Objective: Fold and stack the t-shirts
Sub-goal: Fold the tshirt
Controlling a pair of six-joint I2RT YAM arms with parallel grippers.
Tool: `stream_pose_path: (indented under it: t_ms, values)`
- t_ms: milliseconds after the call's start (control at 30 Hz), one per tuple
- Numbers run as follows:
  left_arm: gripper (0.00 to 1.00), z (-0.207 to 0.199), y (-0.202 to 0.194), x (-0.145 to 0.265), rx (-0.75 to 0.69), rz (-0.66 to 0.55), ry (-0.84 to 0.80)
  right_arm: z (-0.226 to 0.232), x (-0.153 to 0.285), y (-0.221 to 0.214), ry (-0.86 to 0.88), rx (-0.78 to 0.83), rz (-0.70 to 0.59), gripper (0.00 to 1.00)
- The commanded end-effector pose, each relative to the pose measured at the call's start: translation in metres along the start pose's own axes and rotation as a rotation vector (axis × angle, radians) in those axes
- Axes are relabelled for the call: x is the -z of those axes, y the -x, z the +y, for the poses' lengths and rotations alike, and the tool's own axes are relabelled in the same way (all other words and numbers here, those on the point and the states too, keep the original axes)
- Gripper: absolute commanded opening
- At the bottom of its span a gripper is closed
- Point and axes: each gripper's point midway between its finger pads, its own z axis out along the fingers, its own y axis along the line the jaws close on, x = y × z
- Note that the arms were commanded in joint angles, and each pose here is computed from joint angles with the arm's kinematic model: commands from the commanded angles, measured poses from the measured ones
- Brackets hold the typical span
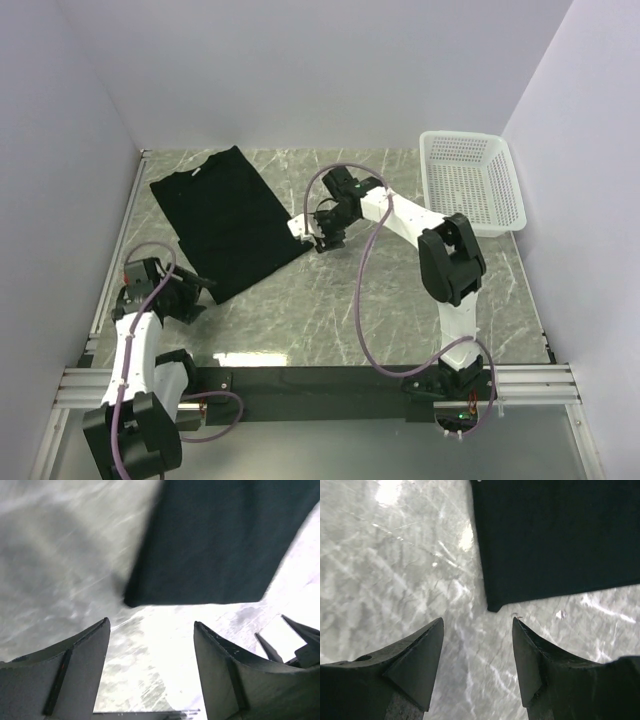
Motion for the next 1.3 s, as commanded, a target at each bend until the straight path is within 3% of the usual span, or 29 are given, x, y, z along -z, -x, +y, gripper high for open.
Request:
stream_pose_path:
  t_ms: [0, 200, 700, 900, 1133, 1267]
  values:
    - [0.72, 0.016, -0.024, -0.004, 0.149, 0.067, 0.042, -0.018, -0.011, 0.004, -0.041, 0.087, 0.018, 0.64]
    - [0.69, 0.026, -0.030, -0.017, 0.197, 0.074, 0.082, -0.027, -0.018, 0.002, -0.067, 0.056, 0.026, 0.64]
    - [0.53, 0.039, -0.014, -0.045, 0.159, 0.008, 0.171, -0.014, -0.019, 0.009, -0.031, 0.060, -0.006, 0.63]
    - [0.42, 0.044, -0.011, -0.052, 0.136, -0.006, 0.201, -0.006, -0.020, 0.011, 0.003, 0.096, -0.024, 0.63]
    - [0.17, 0.038, -0.008, -0.057, 0.107, -0.012, 0.176, 0.002, -0.029, 0.011, 0.036, 0.148, -0.024, 0.63]
    - [0.10, 0.031, -0.007, -0.058, 0.089, -0.003, 0.154, -0.002, -0.038, 0.010, 0.036, 0.166, -0.005, 0.63]
